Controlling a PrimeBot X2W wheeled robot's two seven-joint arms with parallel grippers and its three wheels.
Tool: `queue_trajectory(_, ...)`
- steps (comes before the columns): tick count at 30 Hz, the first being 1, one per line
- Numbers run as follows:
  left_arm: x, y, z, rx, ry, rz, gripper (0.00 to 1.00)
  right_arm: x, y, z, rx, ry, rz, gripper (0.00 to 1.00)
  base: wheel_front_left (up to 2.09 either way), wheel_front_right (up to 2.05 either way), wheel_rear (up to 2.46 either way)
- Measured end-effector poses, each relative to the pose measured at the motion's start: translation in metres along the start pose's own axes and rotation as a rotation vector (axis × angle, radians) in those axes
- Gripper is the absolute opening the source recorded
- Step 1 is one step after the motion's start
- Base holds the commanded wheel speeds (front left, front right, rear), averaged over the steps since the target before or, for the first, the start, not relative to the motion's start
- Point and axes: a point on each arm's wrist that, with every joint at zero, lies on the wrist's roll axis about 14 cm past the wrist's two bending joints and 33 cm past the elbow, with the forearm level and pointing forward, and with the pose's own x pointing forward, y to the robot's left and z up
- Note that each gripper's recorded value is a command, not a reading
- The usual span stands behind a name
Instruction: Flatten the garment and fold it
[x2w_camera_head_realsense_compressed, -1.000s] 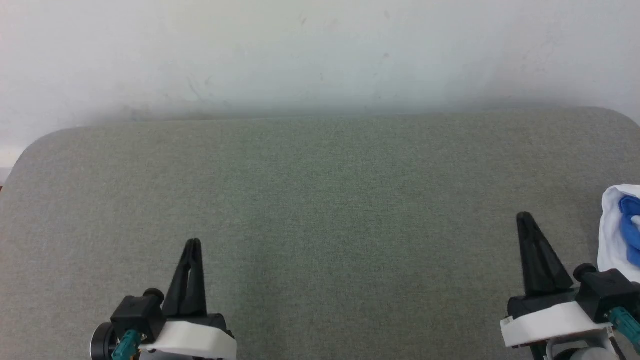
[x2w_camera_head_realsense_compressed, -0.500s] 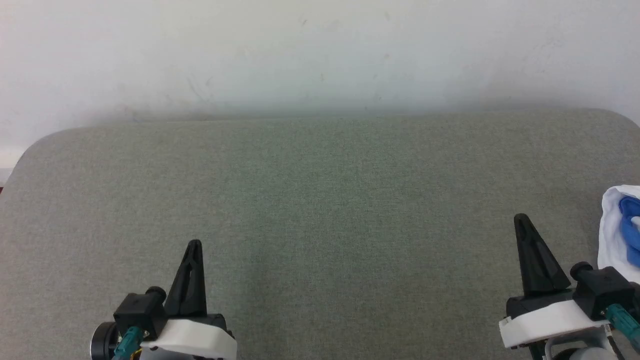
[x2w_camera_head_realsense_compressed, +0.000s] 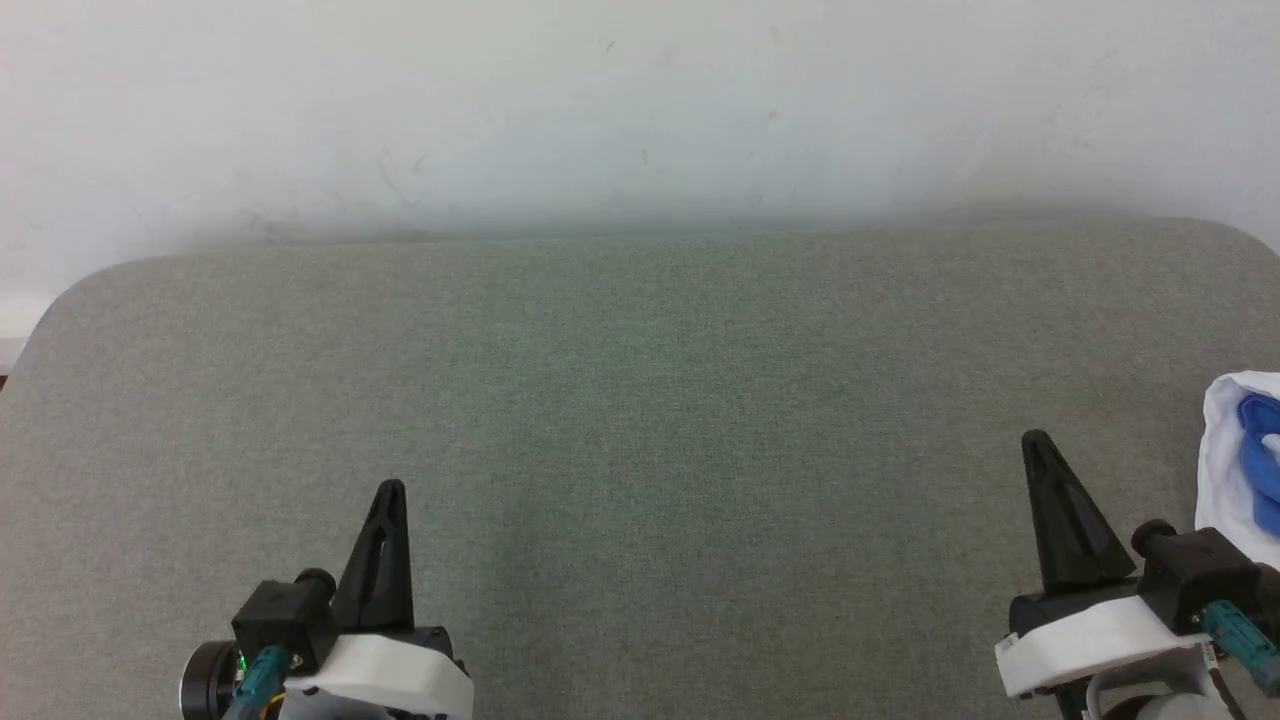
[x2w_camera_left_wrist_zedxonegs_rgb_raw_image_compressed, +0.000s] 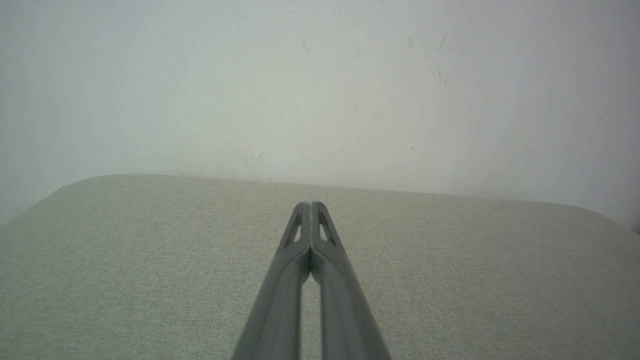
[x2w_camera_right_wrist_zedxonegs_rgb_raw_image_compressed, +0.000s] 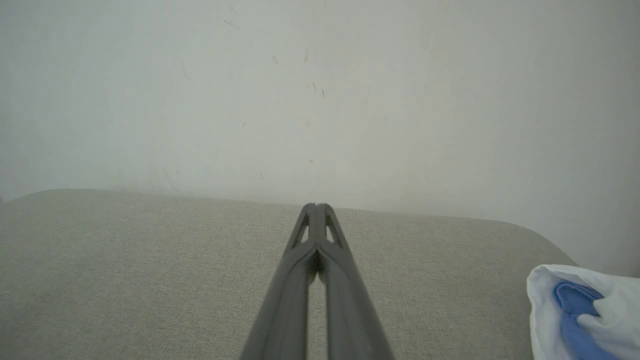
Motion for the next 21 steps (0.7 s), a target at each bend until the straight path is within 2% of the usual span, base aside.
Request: queue_trajectory(21,0.0009,0.0009,-0.0014,0.035,0.029,-0.001,0.0,0.0004,0.0024,-0.0044,-0.008,0.039,0.008,0.0,0.0,0.0,0.0)
